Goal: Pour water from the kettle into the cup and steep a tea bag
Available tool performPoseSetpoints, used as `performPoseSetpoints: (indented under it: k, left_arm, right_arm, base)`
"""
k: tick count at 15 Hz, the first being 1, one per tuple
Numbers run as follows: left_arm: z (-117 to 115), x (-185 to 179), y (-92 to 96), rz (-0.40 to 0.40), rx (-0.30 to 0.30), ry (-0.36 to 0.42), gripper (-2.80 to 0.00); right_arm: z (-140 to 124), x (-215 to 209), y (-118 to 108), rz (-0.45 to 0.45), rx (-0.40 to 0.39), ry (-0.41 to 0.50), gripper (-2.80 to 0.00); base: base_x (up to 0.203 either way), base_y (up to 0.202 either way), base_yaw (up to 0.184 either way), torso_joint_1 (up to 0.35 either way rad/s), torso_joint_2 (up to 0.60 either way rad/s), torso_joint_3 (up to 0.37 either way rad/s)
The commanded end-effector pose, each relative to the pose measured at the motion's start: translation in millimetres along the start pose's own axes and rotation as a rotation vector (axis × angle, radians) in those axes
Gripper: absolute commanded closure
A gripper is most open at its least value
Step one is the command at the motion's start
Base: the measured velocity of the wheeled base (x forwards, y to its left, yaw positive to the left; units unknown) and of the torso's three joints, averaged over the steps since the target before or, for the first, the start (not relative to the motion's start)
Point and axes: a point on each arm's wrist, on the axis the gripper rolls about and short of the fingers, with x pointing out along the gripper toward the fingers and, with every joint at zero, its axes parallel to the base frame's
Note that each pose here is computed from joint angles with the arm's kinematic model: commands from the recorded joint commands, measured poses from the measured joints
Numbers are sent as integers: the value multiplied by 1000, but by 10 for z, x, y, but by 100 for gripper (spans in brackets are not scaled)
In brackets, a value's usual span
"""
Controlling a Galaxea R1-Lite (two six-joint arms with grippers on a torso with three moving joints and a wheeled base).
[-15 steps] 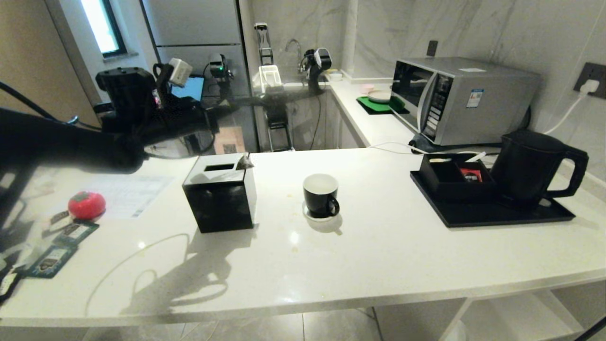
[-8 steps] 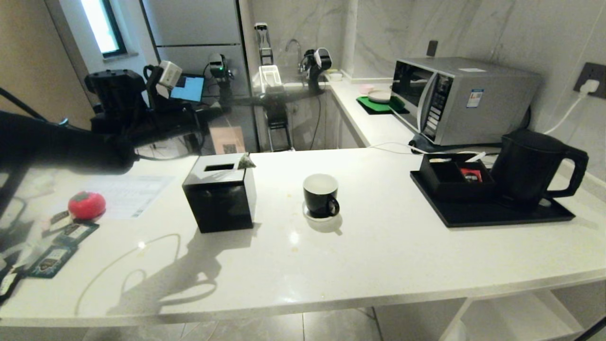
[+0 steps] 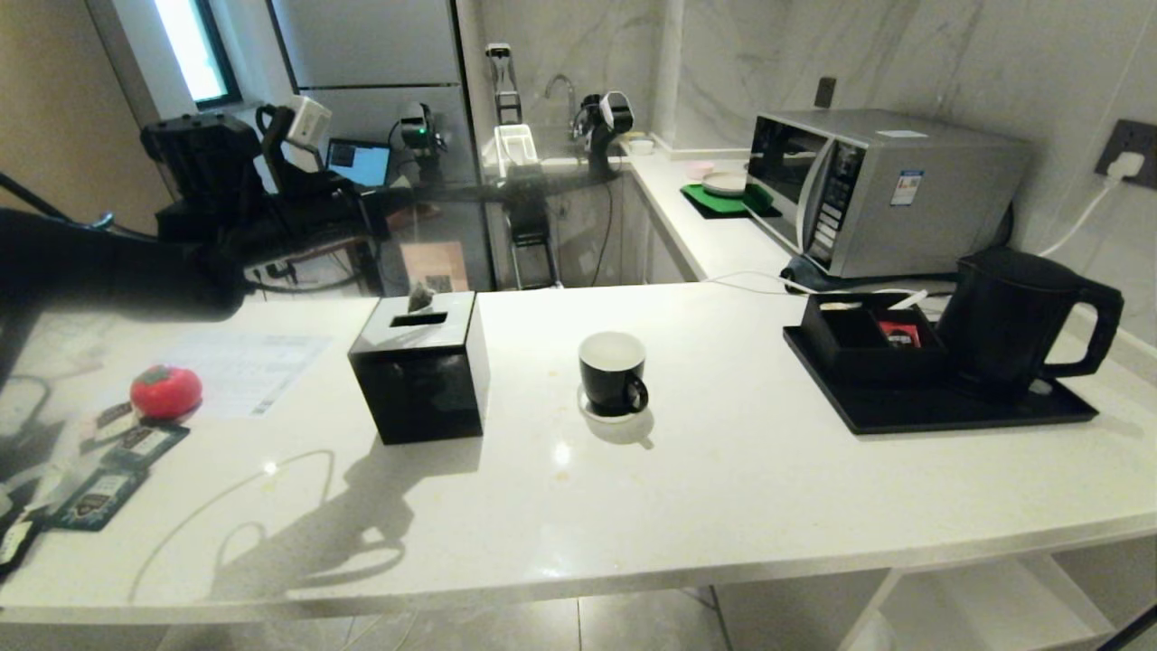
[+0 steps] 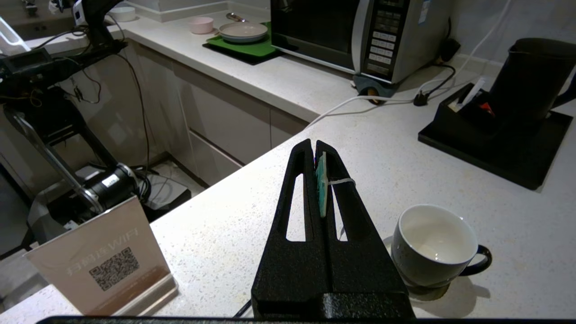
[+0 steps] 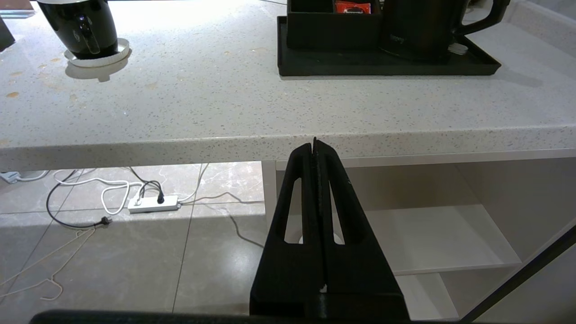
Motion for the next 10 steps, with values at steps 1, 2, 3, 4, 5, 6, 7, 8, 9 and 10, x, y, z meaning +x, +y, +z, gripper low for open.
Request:
performPoseSetpoints:
  k: [1,2,3,4,5,6,7,8,9,10]
  left_arm:
    - [34,-36,21,5,3,-7,0]
    - [35,-45,31,8,3,-8,0]
    - [28,-52,43,10,0,-5,0]
    - [13,-53,54,12,-3,-2,0]
    - [0,-80,90,21,-6,2,0]
    - [-16,-91,108,4,-10,7,0]
    - [-25,-130,142,-22,-11,13,0]
    - [-48,-161,178,-44,-16,21,0]
    - [-64,-163,184,-50,-20,25,0]
    - [-78,-163,193,-50,-23,28,0]
  right_arm:
    - [1,1,0,1,-2,1,0]
    - [-1,1,0,1,-1,2,0]
    - [0,1,0,1,-1,1,0]
    - [1,1,0,1,-1,1,0]
    - [-1,1,0,1,-1,2,0]
    - [0,1,0,1,-1,1,0]
    - [0,1,0,1,-1,1,0]
    - [0,1,0,1,-1,1,0]
    - [0,1,0,1,-1,2,0]
    - [0,1,0,1,-1,1,0]
  base:
    - [0,0,0,0,0,0]
    - [0,0,0,0,0,0]
    - [0,0,0,0,0,0]
    - [0,0,0,0,0,0]
    - [0,0,0,0,0,0]
    - [0,0,0,0,0,0]
    - [0,0,0,0,0,0]
    - [0,0,0,0,0,0]
    - [0,0,0,0,0,0]
    - [0,0,0,0,0,0]
